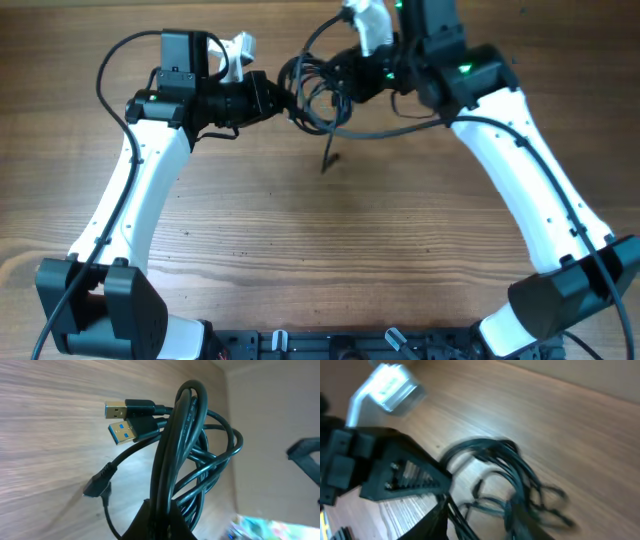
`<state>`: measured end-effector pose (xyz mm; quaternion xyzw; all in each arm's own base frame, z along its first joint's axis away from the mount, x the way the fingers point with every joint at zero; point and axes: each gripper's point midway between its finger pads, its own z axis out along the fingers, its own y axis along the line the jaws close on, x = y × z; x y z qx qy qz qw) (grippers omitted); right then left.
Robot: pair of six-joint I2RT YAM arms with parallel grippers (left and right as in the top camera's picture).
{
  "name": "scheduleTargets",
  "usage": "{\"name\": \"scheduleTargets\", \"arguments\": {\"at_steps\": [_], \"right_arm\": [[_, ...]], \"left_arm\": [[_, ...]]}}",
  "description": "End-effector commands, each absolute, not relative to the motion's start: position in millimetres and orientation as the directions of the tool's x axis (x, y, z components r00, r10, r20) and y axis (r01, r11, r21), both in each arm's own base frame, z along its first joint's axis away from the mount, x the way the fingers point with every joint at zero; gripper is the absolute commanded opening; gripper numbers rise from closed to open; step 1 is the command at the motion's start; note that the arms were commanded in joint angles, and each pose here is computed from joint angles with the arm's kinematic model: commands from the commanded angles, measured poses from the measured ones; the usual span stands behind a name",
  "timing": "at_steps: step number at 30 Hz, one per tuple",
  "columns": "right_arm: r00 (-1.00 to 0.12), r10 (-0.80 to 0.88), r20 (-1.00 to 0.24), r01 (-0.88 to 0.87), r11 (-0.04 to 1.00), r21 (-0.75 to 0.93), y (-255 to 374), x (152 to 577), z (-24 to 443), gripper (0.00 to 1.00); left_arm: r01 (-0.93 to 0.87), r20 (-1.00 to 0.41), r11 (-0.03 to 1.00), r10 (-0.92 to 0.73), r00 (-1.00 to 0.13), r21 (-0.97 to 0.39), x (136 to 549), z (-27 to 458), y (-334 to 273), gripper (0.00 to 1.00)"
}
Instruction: Untangle cables
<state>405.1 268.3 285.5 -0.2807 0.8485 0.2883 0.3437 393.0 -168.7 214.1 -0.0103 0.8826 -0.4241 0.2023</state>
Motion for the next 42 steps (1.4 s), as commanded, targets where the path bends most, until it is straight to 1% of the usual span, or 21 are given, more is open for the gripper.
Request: {"name": "scheduleTargets", "arguments": {"at_steps": [1,5,8,11,15,16,19,24,28,31,34,36,42], "right_arm": [[-0.504,-0.304,-0.808,-0.718,0.667,0.197,274,406,309,0.42],[-0.504,-0.334,-0.797,-0.705,0.692,0.156,270,415,296,0.42],[-0.518,-0.39,-0.762,-0.715,0.686,0.135,271,421,270,0.41],[-0.544,-0.453,-0.706,-0.721,0.682,0.119,267,420,243,0.41],[-0.632,-0.507,-0.587,-0.66,0.748,0.064,242,417,208,0.41],[-0.637,-0.511,-0.577,-0.657,0.751,0.061,240,416,205,0.41],[-0.642,-0.522,-0.562,-0.662,0.746,0.063,239,412,201,0.43],[-0.601,-0.581,-0.549,-0.712,0.701,0.037,244,410,192,0.43],[-0.623,-0.608,-0.491,-0.721,0.691,0.059,253,410,159,0.49],[-0.652,-0.586,-0.481,-0.698,0.711,0.081,257,417,145,0.49],[-0.675,-0.532,-0.512,-0.668,0.735,0.117,264,423,149,0.49],[-0.672,-0.513,-0.534,-0.687,0.701,0.191,278,418,153,0.5],[-0.761,-0.44,-0.476,-0.601,0.755,0.262,279,416,138,0.49]], "left_arm": [[0.199,-0.317,0.544,-0.133,-0.939,-0.815,377,226,-183,0.04],[0.182,-0.29,0.544,-0.12,-0.949,-0.819,370,223,-187,0.04],[0.2,-0.291,0.538,-0.089,-0.952,-0.819,364,223,-199,0.04],[0.207,-0.293,0.539,-0.078,-0.953,-0.817,362,223,-203,0.04],[0.202,-0.299,0.556,-0.088,-0.95,-0.806,365,220,-201,0.04],[0.203,-0.301,0.555,-0.09,-0.949,-0.807,366,221,-201,0.04],[0.205,-0.304,0.553,-0.092,-0.948,-0.808,367,222,-201,0.04],[0.201,-0.301,0.552,-0.094,-0.949,-0.809,367,222,-201,0.04],[0.199,-0.299,0.552,-0.096,-0.949,-0.81,367,222,-201,0.04],[0.187,-0.29,0.55,-0.105,-0.951,-0.814,367,222,-201,0.04],[0.187,-0.289,0.549,-0.105,-0.951,-0.814,367,222,-201,0.04],[0.186,-0.29,0.548,-0.11,-0.951,-0.816,368,223,-201,0.04],[0.17,-0.286,0.537,-0.138,-0.948,-0.826,374,227,-201,0.04]]}}
